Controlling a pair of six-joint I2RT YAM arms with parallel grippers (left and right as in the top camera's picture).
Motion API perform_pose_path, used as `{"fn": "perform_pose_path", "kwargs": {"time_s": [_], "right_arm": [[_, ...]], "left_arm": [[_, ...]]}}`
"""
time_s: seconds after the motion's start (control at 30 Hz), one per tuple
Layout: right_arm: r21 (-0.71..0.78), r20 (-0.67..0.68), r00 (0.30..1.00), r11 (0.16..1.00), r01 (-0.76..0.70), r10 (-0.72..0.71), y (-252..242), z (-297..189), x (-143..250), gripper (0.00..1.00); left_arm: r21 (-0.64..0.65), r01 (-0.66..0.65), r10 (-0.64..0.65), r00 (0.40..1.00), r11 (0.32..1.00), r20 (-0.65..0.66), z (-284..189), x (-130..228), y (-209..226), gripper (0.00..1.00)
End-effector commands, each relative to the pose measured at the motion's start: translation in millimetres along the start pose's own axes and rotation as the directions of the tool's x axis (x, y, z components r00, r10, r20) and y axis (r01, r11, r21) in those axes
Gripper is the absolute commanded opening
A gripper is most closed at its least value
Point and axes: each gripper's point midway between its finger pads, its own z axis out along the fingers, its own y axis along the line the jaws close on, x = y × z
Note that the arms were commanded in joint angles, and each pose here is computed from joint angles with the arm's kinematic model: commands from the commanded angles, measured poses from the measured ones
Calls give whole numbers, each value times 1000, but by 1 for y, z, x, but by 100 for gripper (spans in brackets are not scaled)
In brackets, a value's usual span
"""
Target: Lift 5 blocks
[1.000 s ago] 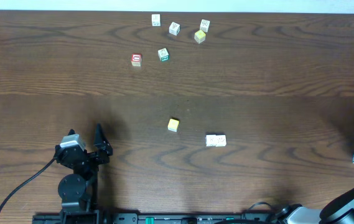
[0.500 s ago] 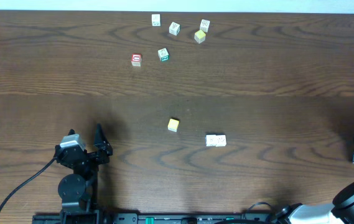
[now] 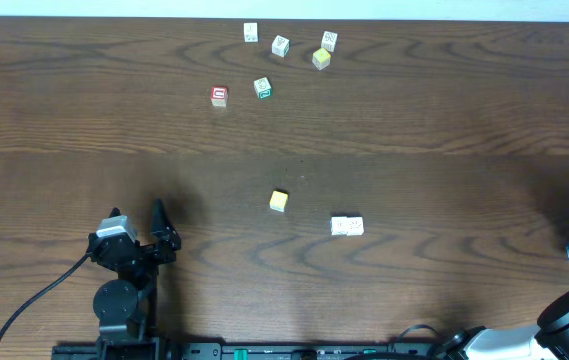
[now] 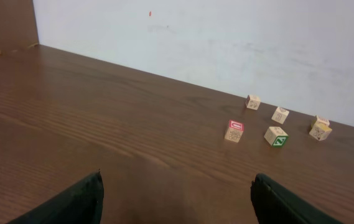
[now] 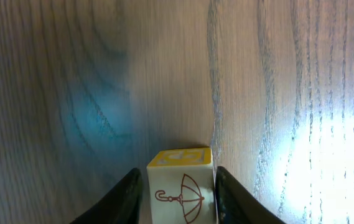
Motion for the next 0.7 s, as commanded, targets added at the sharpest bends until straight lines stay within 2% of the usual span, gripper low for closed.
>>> {"fn": "perform_pose_path", "kwargs": {"time_s": [0.0, 0.17, 0.4, 0.67], "right_arm": [[16, 8, 1000, 1000, -3, 3, -5, 1, -2, 34], [20, 3, 1000, 1000, -1, 1, -6, 1, -1, 33], [27, -5, 1000, 1000, 2, -1, -7, 1, 1, 40], [27, -4, 1000, 1000, 1, -1, -7, 1, 1, 34]], "left_arm": [[-28, 1, -2, 999, 1000, -47, 1, 17, 7, 76], [-27, 1, -2, 999, 1000, -47, 1, 17, 7, 76], [-28, 0, -2, 999, 1000, -47, 1, 17, 7, 76], [-28, 0, -2, 999, 1000, -47, 1, 17, 7, 76]]}}
